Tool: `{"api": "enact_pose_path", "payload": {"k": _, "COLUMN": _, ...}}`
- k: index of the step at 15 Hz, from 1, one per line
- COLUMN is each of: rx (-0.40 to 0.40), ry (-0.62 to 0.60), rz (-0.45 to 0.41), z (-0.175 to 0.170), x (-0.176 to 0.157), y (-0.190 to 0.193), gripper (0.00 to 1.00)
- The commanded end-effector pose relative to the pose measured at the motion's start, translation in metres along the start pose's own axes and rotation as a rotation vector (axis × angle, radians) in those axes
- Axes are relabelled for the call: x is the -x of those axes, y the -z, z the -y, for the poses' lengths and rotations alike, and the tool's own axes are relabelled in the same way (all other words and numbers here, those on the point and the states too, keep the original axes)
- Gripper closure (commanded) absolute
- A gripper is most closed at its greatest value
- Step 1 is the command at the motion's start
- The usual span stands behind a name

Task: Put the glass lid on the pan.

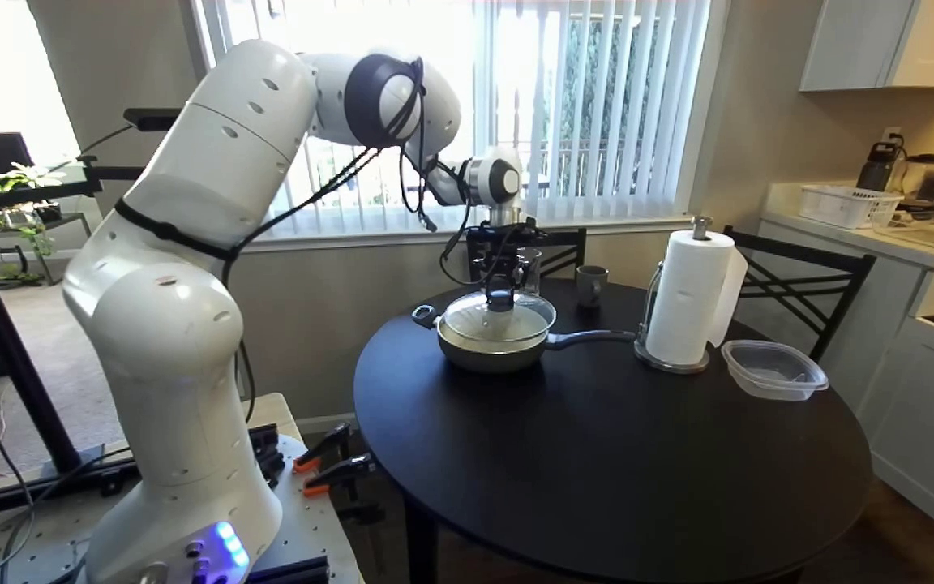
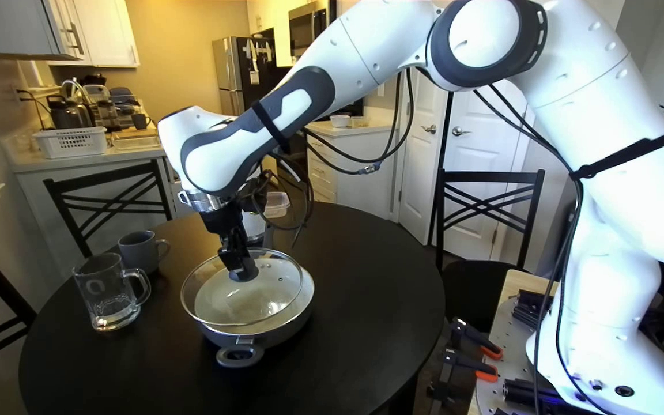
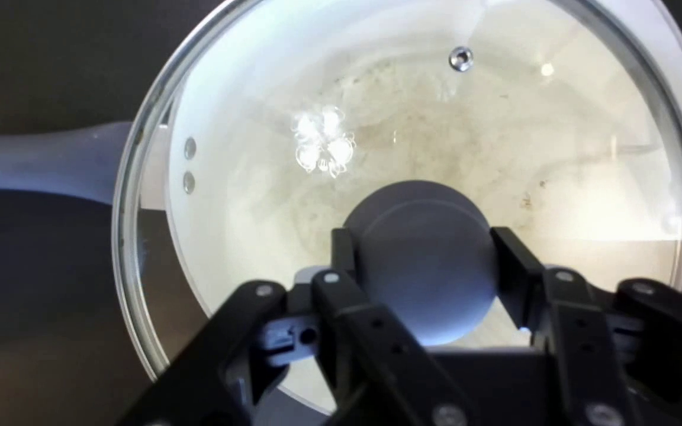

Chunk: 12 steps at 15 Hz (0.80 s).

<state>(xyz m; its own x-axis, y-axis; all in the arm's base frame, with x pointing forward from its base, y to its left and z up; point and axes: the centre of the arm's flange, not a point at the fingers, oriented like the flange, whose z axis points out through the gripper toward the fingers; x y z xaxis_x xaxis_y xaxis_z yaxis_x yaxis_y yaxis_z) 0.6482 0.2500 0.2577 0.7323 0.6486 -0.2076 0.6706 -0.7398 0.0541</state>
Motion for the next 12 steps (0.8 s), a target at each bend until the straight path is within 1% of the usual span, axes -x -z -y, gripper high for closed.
{"api": "enact_pose_path", "payload": {"k": 1, "rx": -0.008, "ry": 0.027, "rz": -0.012, "z": 0.004, "x": 0.004, "y": 0.014, "gripper": 0.67}}
{"api": "enact_pose_path", "payload": {"k": 6, "rx": -0.022, "ry": 0.011, "rz": -0.014, "z": 0.003, "x": 0.014, "y": 0.007, "gripper": 0.67}}
{"api": "enact_pose_path", "payload": {"k": 8, "rx": -0.044, "ry": 0.005, "rz": -0.008, "z": 0.003, "x": 0.019, "y": 0.000, "gripper": 0.67}}
{"api": "enact_pose_path", "payload": {"k": 10, "rx": -0.087, "ry": -0.002, "rz": 0.009, "z": 0.007, "x": 0.026, "y": -0.009, "gripper": 0.67}}
{"api": "enact_pose_path", "payload": {"k": 12, "rx": -0.102, "ry": -0.012, "rz": 0.015, "z": 0.011, "x": 0.031, "y": -0.007, "gripper": 0.67}}
